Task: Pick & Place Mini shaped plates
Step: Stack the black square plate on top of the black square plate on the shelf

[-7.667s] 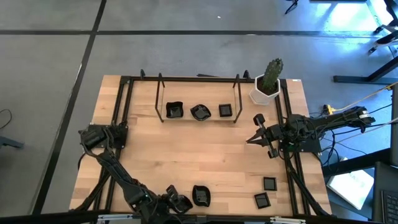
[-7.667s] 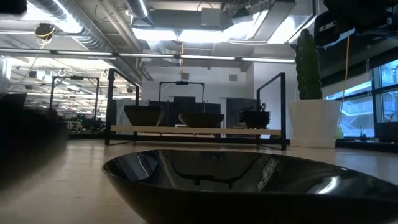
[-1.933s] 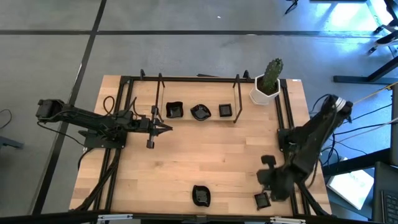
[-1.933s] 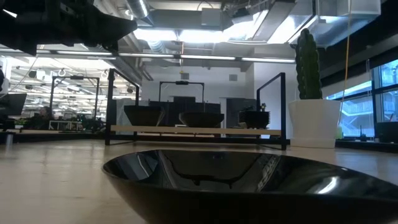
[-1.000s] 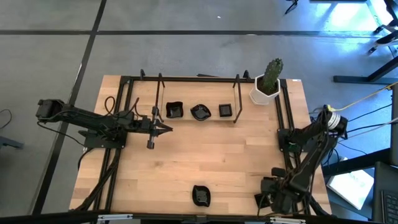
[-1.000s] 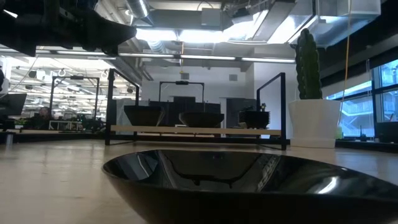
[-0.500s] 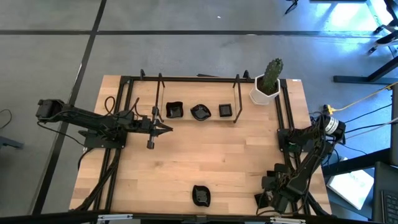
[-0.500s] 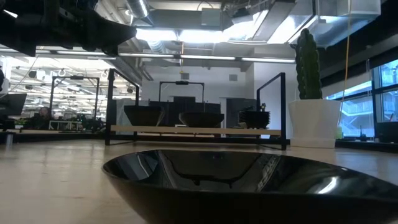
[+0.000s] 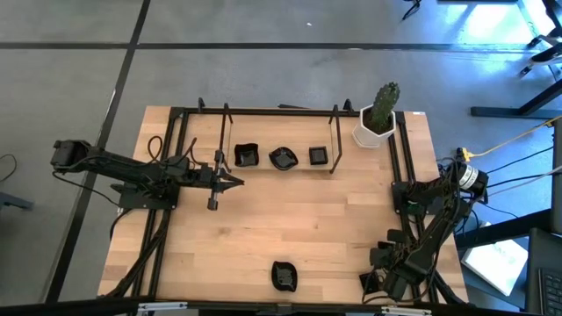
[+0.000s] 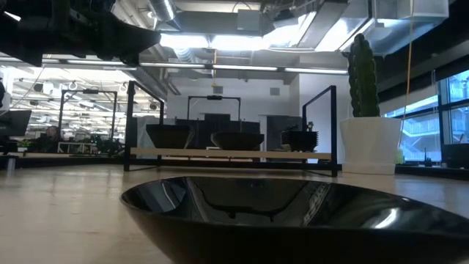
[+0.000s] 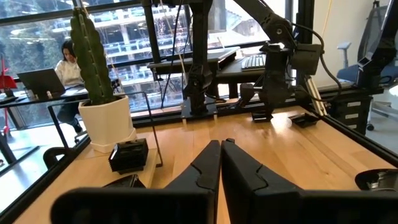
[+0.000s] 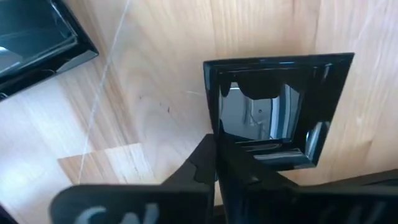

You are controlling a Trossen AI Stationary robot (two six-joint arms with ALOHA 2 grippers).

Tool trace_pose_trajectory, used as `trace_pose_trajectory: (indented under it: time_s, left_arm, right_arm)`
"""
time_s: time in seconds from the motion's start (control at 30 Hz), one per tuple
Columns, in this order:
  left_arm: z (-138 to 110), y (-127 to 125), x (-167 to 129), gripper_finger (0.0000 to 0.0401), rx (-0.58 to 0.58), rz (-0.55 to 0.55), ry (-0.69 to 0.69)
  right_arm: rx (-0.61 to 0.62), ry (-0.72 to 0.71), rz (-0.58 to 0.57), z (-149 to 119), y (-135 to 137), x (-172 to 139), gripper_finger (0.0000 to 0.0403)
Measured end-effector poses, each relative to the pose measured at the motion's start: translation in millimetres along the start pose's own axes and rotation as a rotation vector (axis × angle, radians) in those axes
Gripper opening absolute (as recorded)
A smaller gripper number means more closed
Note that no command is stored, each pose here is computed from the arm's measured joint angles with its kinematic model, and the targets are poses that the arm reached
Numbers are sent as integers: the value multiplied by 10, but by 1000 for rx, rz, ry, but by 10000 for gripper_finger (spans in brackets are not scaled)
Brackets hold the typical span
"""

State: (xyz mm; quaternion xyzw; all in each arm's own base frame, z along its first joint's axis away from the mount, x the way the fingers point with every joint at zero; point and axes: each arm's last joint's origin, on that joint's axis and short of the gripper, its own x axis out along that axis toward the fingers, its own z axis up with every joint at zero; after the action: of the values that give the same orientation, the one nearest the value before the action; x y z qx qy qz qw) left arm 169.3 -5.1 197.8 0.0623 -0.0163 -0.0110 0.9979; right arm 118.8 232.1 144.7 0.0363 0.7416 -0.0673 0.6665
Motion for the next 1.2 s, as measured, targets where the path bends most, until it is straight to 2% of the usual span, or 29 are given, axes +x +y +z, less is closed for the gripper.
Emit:
trace_pose_trajectory:
  time_s: [0.17,0.3,0.47,0.6,0.73,0.97,1.2]
  left_arm:
    - [0,1,0,10,0,0,0]
    - [0,1,0,6,0,0,0]
    - [-1,1,0,9,0,0,1]
    - [-1,1,0,12,1,0,1]
    - [-1,0,0,10,16,0,1]
    - [-2,0,0,7,18,0,2]
    - [-2,0,0,13,19,0,2]
  right_arm:
    - [-7,0,-9,0,-5,-7,22]
    - [-39,-56,-49,18,13,-97,8]
    - [-110,-157,-111,83,75,-376,9]
    - [-114,-217,-206,209,35,-674,5]
    - [-94,-343,-299,454,-60,-988,5]
    - [-59,-460,-366,1069,-400,-1451,3]
    - [-117,-441,-410,1601,-929,-1682,3]
